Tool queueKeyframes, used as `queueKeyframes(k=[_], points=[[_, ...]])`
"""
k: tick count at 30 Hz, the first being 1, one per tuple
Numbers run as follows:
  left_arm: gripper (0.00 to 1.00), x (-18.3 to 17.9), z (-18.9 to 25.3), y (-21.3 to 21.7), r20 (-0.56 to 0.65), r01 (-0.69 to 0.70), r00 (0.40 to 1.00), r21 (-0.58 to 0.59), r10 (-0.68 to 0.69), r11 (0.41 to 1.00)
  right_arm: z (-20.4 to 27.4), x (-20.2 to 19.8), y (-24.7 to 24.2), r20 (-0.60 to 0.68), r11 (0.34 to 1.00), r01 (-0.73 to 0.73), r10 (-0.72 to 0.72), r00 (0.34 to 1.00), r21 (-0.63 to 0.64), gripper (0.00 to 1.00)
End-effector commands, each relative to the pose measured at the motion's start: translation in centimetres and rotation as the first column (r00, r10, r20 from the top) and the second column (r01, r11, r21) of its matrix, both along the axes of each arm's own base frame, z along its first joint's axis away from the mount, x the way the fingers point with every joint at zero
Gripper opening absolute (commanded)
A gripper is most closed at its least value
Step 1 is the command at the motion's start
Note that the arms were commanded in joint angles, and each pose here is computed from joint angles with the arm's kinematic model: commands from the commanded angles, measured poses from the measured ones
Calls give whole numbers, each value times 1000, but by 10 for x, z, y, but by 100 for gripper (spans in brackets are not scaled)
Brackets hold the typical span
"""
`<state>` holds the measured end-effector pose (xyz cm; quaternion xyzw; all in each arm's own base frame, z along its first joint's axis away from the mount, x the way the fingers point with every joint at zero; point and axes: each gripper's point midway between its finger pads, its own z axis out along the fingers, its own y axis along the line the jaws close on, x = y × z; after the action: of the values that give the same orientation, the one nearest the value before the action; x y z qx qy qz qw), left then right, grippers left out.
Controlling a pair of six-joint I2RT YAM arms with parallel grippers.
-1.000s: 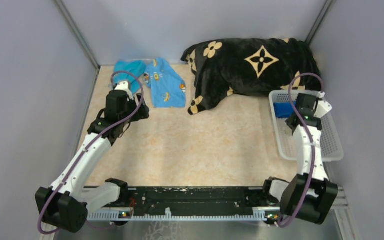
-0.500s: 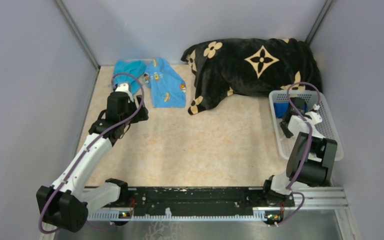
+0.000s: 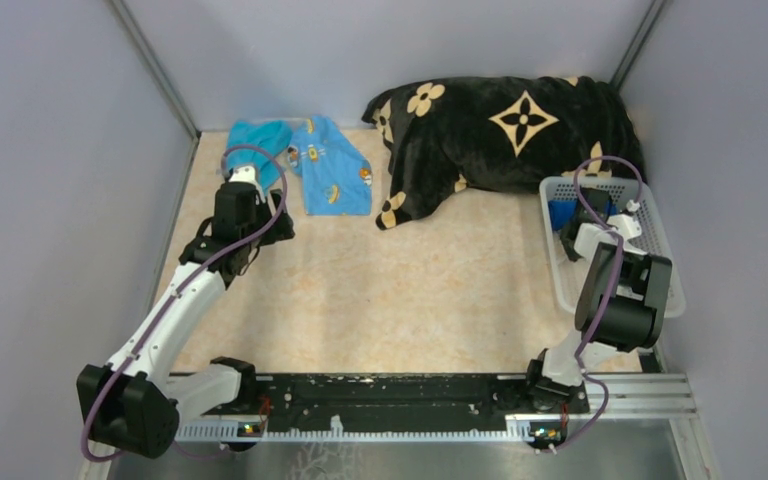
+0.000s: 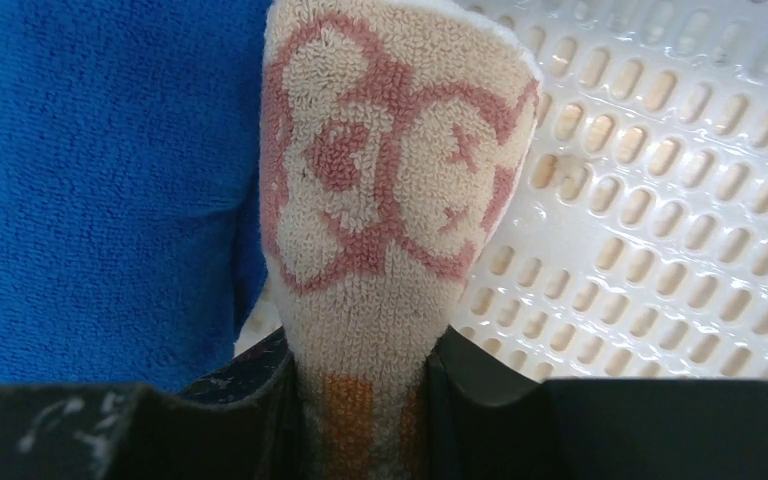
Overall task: Roll the towels
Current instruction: Place the towel in the bin.
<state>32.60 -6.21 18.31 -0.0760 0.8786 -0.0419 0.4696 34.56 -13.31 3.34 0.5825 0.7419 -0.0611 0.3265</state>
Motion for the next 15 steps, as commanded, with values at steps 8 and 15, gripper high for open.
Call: queueKeyframes(k=[8,15], points=[[82,4,0,3,14,-14,1000,-13,14,1000,-5,40,3,66,999,-3,0,998,36,37],[82,4,0,5,12,-23,1000,-15,23,1000,18,38,9,107,999,-36,34,994,25,54]])
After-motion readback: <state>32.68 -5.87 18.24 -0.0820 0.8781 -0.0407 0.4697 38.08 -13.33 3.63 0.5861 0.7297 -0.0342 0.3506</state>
